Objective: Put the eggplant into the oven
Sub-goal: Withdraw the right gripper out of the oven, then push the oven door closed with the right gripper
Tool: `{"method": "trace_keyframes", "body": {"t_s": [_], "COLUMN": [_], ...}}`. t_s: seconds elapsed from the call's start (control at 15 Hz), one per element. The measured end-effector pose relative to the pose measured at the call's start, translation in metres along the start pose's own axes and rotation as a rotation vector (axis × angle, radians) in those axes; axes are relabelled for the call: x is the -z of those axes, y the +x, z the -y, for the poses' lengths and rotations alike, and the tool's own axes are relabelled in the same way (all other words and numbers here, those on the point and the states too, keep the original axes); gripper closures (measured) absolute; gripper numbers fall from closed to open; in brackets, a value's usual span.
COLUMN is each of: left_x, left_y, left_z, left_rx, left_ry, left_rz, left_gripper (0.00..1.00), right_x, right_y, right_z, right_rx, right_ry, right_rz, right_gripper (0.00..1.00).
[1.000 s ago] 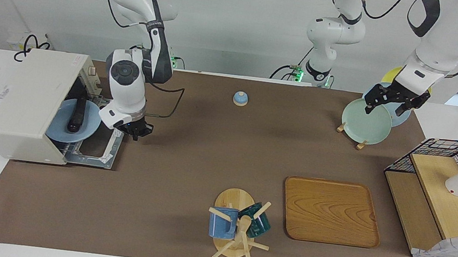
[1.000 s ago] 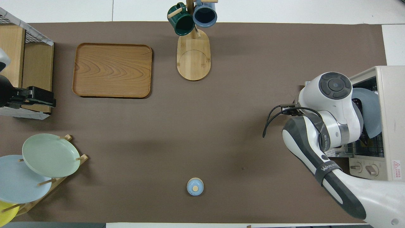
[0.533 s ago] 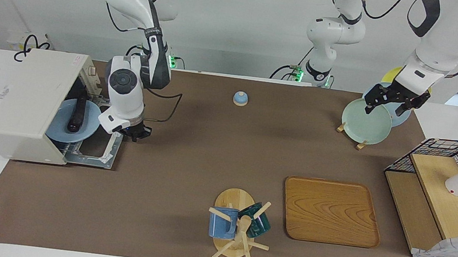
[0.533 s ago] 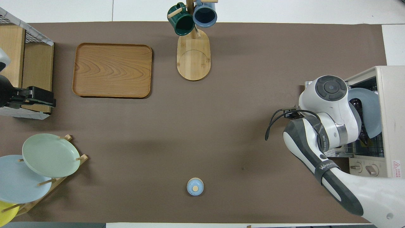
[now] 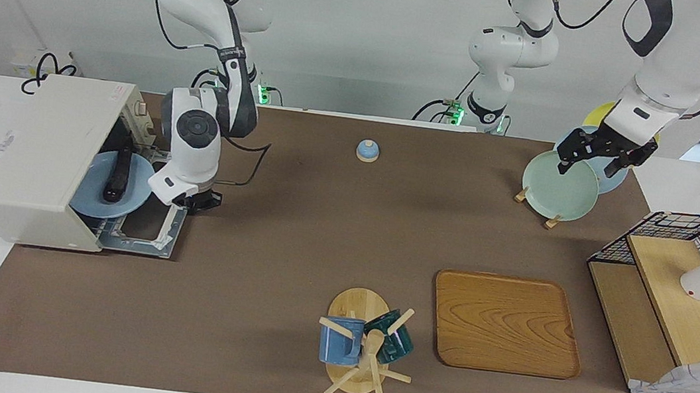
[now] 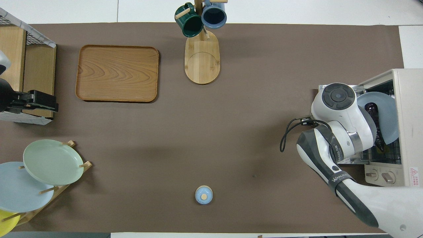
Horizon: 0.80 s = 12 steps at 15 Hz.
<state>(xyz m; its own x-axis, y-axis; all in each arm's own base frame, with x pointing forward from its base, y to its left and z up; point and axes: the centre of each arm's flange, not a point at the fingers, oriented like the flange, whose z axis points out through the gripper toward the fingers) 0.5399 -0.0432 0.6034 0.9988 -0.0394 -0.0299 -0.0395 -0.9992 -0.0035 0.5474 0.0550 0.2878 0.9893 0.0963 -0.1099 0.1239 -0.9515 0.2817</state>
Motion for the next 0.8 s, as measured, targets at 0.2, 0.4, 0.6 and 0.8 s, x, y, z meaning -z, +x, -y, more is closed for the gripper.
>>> {"method": "trace_keyframes", "body": {"t_s": [0.2, 0.4, 0.6, 0.8], "left_x": [0.0, 0.0, 0.0, 0.0], "left_y": [0.0, 0.0, 0.0, 0.0], "left_z": [0.0, 0.0, 0.0, 0.0], "left_rx": [0.0, 0.0, 0.0, 0.0], "left_ry": [0.0, 0.0, 0.0, 0.0], "left_rz": [0.0, 0.0, 0.0, 0.0], "left_gripper": [0.0, 0.0, 0.0, 0.0], "right_x": [0.008, 0.038, 0.074, 0.102], "right_y": [0.002, 0.006, 0.003, -0.008], "right_z": [0.0, -0.01, -0.038, -0.072], "right_rx": [0.006, -0.004, 0.01, 0.03], "right_ry": [-0.017, -0.04, -0.029, -0.021], "right_rz": [0.013, 0.035, 0.034, 0.017], "right_gripper": [0.99, 0.99, 0.99, 0.99]}}
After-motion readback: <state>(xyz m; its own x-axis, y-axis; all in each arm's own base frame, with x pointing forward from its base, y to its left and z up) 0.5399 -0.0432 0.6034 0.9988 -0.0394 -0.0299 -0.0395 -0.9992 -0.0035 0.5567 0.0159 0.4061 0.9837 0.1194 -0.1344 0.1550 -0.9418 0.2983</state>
